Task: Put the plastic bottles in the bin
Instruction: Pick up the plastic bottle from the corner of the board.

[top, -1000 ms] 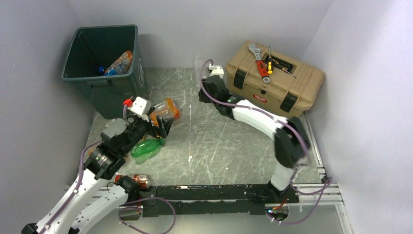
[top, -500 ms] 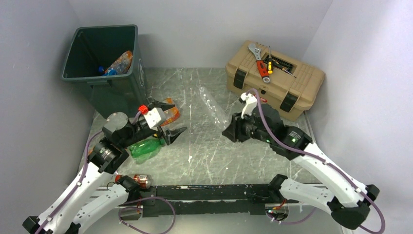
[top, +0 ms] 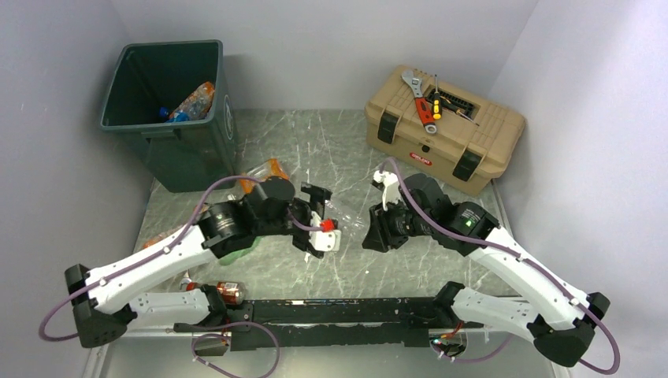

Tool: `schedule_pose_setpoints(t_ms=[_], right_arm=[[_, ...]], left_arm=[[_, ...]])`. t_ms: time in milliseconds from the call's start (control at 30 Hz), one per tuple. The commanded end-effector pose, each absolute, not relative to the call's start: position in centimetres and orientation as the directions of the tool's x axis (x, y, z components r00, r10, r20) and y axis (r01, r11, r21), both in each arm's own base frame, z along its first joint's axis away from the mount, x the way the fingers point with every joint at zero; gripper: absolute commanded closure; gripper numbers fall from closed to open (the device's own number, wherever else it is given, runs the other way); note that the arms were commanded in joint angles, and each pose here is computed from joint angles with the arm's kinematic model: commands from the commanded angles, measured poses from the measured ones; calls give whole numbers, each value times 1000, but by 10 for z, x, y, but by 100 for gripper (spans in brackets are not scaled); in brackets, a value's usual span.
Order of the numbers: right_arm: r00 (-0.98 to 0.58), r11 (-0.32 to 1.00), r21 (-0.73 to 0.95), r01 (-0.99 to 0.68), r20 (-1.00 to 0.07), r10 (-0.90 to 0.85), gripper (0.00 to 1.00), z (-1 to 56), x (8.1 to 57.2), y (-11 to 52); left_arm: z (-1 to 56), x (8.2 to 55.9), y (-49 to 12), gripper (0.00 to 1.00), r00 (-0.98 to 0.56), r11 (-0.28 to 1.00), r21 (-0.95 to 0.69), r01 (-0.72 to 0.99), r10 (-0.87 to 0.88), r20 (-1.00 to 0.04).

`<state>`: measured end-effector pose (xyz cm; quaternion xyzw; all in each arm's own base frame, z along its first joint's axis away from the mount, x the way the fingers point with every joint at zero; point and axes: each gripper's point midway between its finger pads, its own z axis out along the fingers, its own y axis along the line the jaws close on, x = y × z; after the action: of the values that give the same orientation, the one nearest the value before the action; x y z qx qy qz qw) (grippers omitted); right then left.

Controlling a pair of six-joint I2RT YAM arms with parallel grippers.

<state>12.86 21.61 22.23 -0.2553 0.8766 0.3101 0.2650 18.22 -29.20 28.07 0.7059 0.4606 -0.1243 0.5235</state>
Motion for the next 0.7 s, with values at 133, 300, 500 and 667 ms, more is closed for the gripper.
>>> schedule_pose_setpoints(t_ms=[133, 300, 500, 667], right_arm=[[-693, 583, 449, -677, -656, -300, 100, 252, 120, 228], [-677, 526, 472, -707, -666, -314, 100, 263, 112, 234], [-669, 496, 483, -721, -673, -317, 100, 271, 109, 237], [-664, 510, 467, -722, -675, -321, 100, 270, 110, 234]], left_arm=[[276, 190, -301, 0, 681, -198, 733, 651, 579, -449], [263, 189, -314, 1, 682, -230, 712, 663, 578, -449], [251, 195, -329, 5, 692, -254, 727, 638, 603, -396], [254, 192, -337, 22, 681, -247, 711, 658, 599, -422]])
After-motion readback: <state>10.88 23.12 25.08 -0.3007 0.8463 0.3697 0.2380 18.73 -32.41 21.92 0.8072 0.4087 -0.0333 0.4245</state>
